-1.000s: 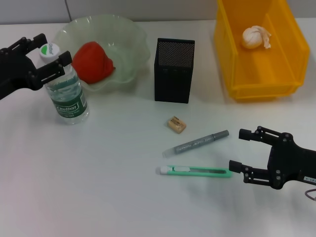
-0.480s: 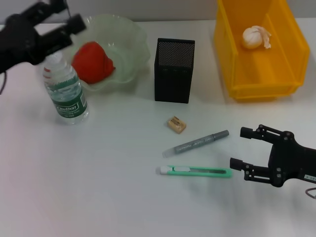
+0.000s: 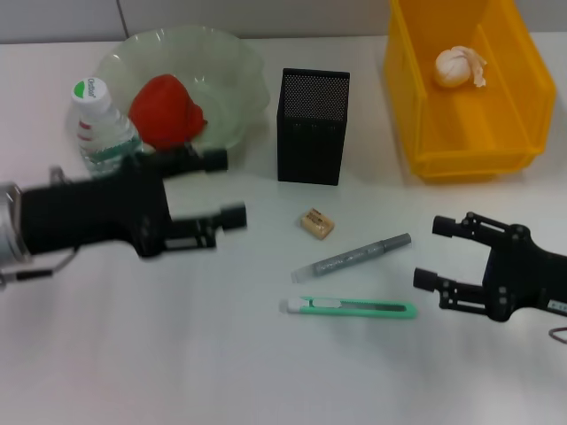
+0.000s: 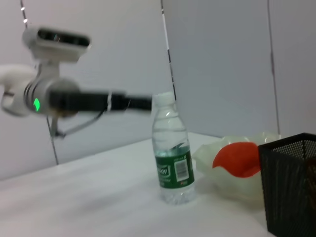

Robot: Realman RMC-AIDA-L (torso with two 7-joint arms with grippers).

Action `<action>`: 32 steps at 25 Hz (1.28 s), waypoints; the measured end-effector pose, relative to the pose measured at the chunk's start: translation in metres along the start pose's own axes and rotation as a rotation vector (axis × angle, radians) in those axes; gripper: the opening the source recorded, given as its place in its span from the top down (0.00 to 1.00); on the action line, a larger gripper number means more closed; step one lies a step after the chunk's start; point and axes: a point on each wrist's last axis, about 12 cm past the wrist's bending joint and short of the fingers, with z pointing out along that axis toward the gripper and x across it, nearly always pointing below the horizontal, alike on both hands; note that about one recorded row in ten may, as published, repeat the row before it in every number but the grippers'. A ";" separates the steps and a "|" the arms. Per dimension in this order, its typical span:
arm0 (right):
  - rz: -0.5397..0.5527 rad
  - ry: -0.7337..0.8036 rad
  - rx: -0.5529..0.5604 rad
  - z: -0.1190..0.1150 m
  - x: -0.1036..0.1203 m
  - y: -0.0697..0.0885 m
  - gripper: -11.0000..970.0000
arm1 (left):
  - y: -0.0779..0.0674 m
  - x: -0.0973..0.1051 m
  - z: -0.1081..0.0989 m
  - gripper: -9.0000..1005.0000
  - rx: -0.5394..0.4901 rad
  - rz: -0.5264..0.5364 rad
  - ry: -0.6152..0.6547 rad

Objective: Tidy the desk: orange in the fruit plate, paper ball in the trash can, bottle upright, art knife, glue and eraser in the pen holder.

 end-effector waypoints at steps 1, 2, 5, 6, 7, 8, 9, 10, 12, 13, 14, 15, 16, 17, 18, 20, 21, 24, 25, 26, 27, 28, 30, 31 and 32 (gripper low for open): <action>0.012 -0.004 0.003 0.000 -0.001 -0.001 0.21 | -0.002 0.005 0.001 0.20 0.003 0.006 0.017; 0.023 -0.006 0.003 0.000 -0.002 -0.002 0.21 | -0.005 0.016 0.004 0.20 -0.005 0.025 0.050; 0.056 -0.010 -0.004 0.003 -0.005 -0.004 0.21 | -0.010 0.032 0.005 0.20 -0.020 0.044 0.073; 0.066 -0.010 -0.009 0.005 -0.007 -0.005 0.21 | -0.011 0.036 0.005 0.20 -0.021 0.049 0.077; 0.085 -0.007 -0.016 0.008 -0.009 -0.007 0.21 | -0.012 0.040 0.005 0.20 -0.024 0.056 0.084; 0.100 -0.003 -0.020 0.011 -0.012 -0.010 0.21 | -0.014 0.045 0.004 0.20 -0.032 0.061 0.096; 0.100 -0.003 -0.020 0.011 -0.012 -0.010 0.21 | -0.014 0.045 0.004 0.20 -0.032 0.061 0.096; 0.106 -0.002 -0.023 0.012 -0.013 -0.011 0.21 | -0.014 0.047 0.004 0.20 -0.033 0.062 0.103; 0.111 0.000 -0.027 0.013 -0.015 -0.012 0.21 | -0.015 0.050 0.004 0.20 -0.029 0.062 0.120; 0.111 0.000 -0.027 0.013 -0.015 -0.012 0.21 | -0.015 0.050 0.004 0.20 -0.029 0.062 0.120; 0.112 0.000 -0.029 0.014 -0.016 -0.013 0.21 | -0.015 0.051 0.006 0.20 -0.022 0.060 0.130; 0.110 0.000 -0.030 0.015 -0.017 -0.014 0.21 | -0.015 0.051 0.006 0.20 -0.022 0.060 0.130; 0.109 0.000 -0.032 0.016 -0.018 -0.015 0.21 | -0.015 0.052 0.006 0.20 -0.018 0.060 0.135; 0.104 0.002 -0.036 0.015 -0.021 -0.018 0.21 | -0.015 0.052 0.007 0.20 -0.016 0.061 0.142; 0.104 0.002 -0.036 0.015 -0.021 -0.018 0.21 | -0.015 0.052 0.007 0.20 -0.016 0.061 0.142; 0.101 -0.001 -0.064 0.013 -0.032 -0.023 0.21 | -0.014 0.052 0.008 0.20 -0.017 0.062 0.148; 0.101 -0.001 -0.064 0.013 -0.032 -0.023 0.21 | -0.015 0.053 0.007 0.20 -0.016 0.062 0.150; 0.091 0.056 -0.143 0.017 -0.054 -0.034 0.21 | -0.015 0.054 0.008 0.20 -0.009 0.061 0.164; 0.091 0.056 -0.143 0.017 -0.054 -0.034 0.21 | -0.015 0.054 0.008 0.20 -0.009 0.061 0.164; 0.085 0.084 -0.166 0.020 -0.060 -0.037 0.21 | -0.015 0.054 0.007 0.20 -0.007 0.062 0.170; 0.067 0.140 -0.210 0.028 -0.071 -0.041 0.21 | -0.015 0.055 0.007 0.20 -0.001 0.068 0.181; 0.067 0.140 -0.210 0.028 -0.071 -0.041 0.21 | -0.015 0.055 0.007 0.20 -0.001 0.068 0.181; 0.048 0.187 -0.251 0.038 -0.080 -0.043 0.21 | -0.017 0.058 0.007 0.20 0.012 0.083 0.198; 0.038 0.219 -0.280 0.044 -0.085 -0.044 0.21 | -0.017 0.058 0.007 0.20 0.012 0.083 0.198; 0.023 0.259 -0.318 0.054 -0.092 -0.044 0.21 | -0.017 0.059 0.007 0.20 0.021 0.097 0.210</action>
